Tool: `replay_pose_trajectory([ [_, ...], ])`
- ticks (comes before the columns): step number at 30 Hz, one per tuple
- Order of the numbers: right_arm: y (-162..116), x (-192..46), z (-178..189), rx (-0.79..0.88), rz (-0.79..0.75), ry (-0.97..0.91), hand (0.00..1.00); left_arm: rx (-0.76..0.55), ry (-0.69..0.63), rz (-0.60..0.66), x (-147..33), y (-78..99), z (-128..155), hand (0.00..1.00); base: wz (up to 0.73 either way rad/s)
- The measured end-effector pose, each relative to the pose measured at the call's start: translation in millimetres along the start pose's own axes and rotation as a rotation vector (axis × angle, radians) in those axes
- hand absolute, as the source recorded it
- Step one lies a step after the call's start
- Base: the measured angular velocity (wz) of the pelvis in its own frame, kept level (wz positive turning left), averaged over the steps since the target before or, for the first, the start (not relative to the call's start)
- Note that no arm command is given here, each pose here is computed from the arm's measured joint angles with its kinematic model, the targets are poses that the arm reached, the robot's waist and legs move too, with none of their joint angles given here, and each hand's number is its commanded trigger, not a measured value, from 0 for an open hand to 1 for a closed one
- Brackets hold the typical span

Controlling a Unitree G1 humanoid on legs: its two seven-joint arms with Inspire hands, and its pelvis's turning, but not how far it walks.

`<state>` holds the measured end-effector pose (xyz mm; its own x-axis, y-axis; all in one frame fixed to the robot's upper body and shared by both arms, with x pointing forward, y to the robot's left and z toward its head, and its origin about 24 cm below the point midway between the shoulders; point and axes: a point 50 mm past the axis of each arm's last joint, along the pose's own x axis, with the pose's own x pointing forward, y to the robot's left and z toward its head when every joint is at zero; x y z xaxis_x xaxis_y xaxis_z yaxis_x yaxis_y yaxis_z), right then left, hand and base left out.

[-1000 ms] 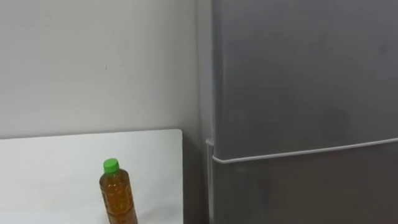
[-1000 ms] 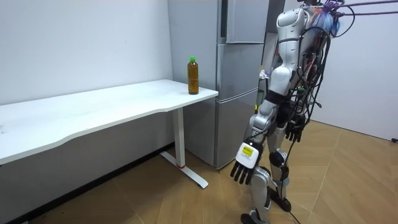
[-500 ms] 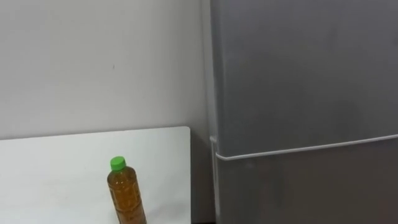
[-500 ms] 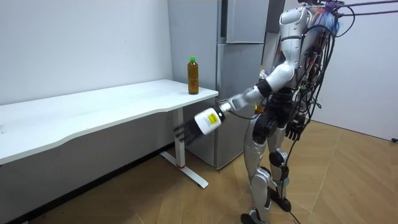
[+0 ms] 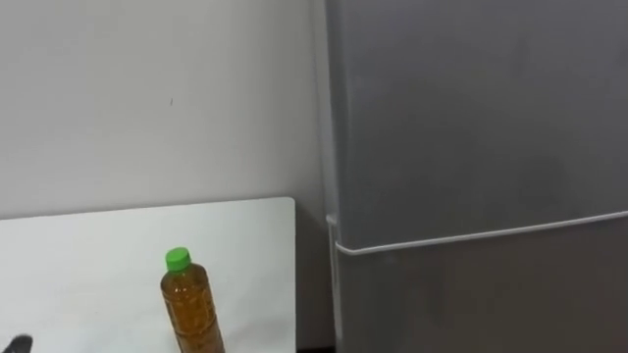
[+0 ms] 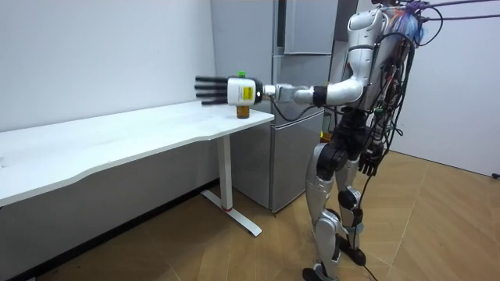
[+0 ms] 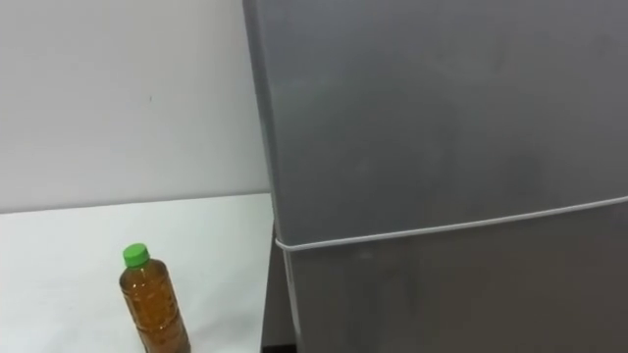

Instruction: Put the bottle in the upper fridge

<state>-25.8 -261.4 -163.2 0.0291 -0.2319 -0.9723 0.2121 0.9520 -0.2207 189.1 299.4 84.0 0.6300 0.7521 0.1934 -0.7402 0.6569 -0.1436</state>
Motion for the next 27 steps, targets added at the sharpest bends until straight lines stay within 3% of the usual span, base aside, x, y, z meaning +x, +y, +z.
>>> replay_pose_trajectory([
  [5, 1.8, 0.2, 1.5, -0.008, 0.016, 0.001, 0.00, -0.121, -0.122, -0.102, 7.1, -34.3, 31.0, 0.00, 0.03],
  [13, 9.5, 1.2, 8.3, -0.045, 0.050, -0.012, 0.00, -0.242, -0.198, -0.394, -4.4, -94.4, 56.7, 0.00, 0.02],
  [18, 12.3, 1.6, 12.6, -0.052, 0.055, -0.021, 0.00, -0.284, -0.212, -0.661, -23.4, -134.9, 66.6, 0.00, -0.15],
  [23, 17.2, 2.3, 19.3, -0.069, 0.067, -0.032, 0.00, -0.302, -0.232, -0.811, -34.2, -156.7, 75.3, 0.00, -0.04],
  [27, 19.4, 2.7, 19.2, -0.074, 0.065, -0.021, 0.00, -0.305, -0.241, -0.860, -36.4, -163.7, 79.8, 0.00, 0.04],
])
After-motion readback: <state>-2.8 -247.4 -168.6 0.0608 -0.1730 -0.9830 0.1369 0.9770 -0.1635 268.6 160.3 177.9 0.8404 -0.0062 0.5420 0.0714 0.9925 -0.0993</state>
